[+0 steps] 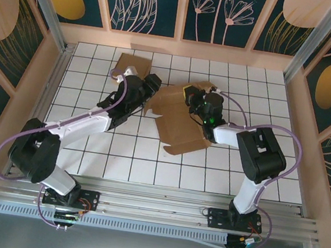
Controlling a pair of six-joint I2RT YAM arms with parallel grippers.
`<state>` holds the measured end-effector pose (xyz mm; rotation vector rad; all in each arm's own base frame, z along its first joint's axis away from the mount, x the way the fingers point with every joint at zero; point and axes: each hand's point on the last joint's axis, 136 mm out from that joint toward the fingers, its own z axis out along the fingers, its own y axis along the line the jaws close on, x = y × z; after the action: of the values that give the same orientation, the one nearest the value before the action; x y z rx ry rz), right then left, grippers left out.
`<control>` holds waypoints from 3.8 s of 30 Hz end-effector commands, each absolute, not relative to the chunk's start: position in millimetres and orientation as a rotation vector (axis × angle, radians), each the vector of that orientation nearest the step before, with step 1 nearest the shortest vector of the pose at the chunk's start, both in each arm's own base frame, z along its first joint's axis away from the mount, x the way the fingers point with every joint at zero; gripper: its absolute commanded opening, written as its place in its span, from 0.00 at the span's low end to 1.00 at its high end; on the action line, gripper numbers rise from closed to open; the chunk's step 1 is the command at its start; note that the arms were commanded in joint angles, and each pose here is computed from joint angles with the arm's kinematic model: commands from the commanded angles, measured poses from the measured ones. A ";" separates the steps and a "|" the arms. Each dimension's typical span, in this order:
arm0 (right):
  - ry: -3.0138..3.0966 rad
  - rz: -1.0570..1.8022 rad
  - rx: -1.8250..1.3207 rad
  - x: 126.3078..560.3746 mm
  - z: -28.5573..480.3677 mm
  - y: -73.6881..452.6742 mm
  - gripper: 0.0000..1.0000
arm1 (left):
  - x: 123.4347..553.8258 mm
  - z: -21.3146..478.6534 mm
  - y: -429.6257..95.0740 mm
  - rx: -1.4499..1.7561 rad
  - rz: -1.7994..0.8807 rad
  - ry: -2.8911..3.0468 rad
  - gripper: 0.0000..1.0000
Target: Fold the paper box
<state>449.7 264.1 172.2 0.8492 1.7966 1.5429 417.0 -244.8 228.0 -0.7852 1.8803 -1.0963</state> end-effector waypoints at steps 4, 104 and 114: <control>1.837 1.508 0.809 445.3 162.3 263.7 0.00 | 437.3 206.5 -267.7 -0.853 -1.118 2.007 0.50; 1.898 1.479 0.745 455.7 176.7 287.6 0.02 | 379.6 61.4 -249.0 -0.816 -0.566 2.157 0.54; 1.895 1.497 0.745 451.0 176.3 287.5 0.02 | 410.4 46.5 -253.4 -0.773 -0.649 2.121 0.56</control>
<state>453.7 285.5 171.6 0.7657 1.8955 1.5091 389.7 -241.8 31.9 -0.8062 2.1957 -0.5588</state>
